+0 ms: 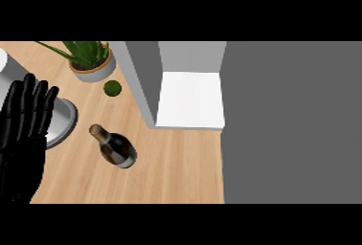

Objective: Pick up the wine, place it into the cabinet and close the cabinet

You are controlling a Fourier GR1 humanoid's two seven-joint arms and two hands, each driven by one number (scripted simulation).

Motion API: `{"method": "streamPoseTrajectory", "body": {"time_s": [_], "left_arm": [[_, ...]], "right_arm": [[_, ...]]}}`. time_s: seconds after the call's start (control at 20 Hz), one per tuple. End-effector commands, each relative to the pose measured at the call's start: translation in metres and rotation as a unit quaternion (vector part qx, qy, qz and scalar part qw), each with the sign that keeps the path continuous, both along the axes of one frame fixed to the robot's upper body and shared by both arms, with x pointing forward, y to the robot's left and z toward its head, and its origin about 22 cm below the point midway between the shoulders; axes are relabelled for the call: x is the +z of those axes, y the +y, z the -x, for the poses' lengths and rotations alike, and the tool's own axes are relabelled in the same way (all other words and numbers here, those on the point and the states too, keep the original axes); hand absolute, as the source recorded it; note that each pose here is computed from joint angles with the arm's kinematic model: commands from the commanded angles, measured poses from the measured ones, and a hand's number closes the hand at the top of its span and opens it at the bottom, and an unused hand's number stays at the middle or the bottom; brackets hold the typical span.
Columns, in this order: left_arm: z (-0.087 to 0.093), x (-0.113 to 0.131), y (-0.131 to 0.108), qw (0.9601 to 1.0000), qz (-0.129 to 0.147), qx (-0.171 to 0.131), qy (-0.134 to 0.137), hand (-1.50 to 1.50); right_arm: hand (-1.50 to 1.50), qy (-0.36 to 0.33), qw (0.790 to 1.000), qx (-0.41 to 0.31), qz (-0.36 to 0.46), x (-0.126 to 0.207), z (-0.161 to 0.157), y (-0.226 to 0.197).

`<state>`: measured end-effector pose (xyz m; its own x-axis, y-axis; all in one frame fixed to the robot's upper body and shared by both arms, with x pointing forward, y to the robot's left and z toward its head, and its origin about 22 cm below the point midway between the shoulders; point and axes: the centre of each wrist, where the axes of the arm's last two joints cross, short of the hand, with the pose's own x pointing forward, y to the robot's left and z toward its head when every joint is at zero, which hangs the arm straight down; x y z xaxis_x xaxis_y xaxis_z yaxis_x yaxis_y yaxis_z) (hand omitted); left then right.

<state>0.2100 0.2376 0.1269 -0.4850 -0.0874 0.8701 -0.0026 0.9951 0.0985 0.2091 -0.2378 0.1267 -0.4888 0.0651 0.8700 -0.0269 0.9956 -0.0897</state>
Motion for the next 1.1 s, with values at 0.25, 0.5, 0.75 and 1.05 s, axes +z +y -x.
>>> {"method": "streamPoseTrajectory", "body": {"time_s": [0.25,0.5,0.75,1.05], "left_arm": [[-0.037,0.006,-0.005,0.9889,-0.031,0.141,-0.037,-1.50],[-0.048,-0.006,-0.019,0.9790,0.170,0.087,0.070,-1.50],[-0.058,0.007,-0.034,0.9797,0.171,0.078,0.070,-1.50],[-0.058,0.002,-0.055,0.9796,0.168,0.077,0.080,-1.50]], "right_arm": [[-1.50,-0.035,0.999,-0.009,-0.003,0.017,0.040,-0.018],[-1.50,0.076,0.988,0.130,-0.016,0.000,0.038,-0.011],[-1.50,0.083,0.988,0.129,-0.018,0.025,0.033,0.001],[-1.50,0.071,0.990,0.122,-0.006,0.039,0.049,-0.007]]}}
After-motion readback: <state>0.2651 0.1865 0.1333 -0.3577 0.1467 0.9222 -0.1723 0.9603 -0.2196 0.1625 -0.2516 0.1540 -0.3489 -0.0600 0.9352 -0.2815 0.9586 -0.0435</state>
